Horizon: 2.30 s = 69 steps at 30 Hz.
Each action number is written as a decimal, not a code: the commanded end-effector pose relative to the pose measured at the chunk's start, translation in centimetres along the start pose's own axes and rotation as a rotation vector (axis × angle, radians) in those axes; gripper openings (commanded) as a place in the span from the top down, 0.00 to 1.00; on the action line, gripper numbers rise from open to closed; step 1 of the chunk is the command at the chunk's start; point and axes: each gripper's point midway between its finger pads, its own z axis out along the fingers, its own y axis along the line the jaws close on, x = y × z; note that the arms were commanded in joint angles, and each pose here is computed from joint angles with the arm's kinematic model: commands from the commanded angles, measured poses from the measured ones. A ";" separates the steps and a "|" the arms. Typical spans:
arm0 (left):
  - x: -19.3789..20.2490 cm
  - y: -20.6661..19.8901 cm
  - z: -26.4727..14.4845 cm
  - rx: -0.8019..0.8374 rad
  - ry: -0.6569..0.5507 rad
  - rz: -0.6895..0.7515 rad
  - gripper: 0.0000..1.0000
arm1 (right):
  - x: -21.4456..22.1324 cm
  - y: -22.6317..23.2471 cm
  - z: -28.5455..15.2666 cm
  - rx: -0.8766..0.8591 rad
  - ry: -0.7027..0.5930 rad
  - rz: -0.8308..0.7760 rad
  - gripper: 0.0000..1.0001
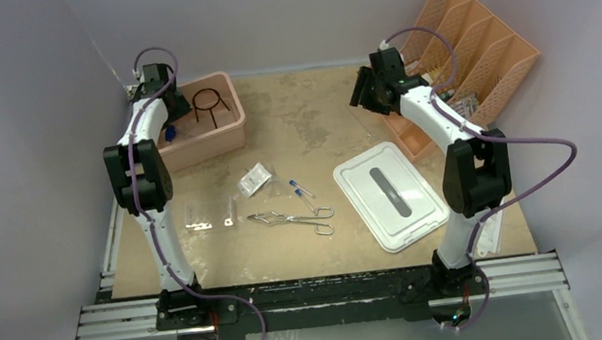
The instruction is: Organize the chemistry lab equipment
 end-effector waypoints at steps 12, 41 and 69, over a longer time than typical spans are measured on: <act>-0.9 -1.3 0.5 0.052 -0.007 -0.007 0.34 | -2.2 0.0 -2.1 -0.002 -0.099 0.021 0.36; -11.6 1.9 -17.3 -0.013 -0.354 -0.114 0.35 | -1.4 4.4 -4.1 -0.142 -0.120 -0.115 0.36; 5.6 -2.9 -28.7 0.464 -0.227 -0.080 0.35 | 16.6 24.1 0.2 -0.734 0.328 -0.407 0.36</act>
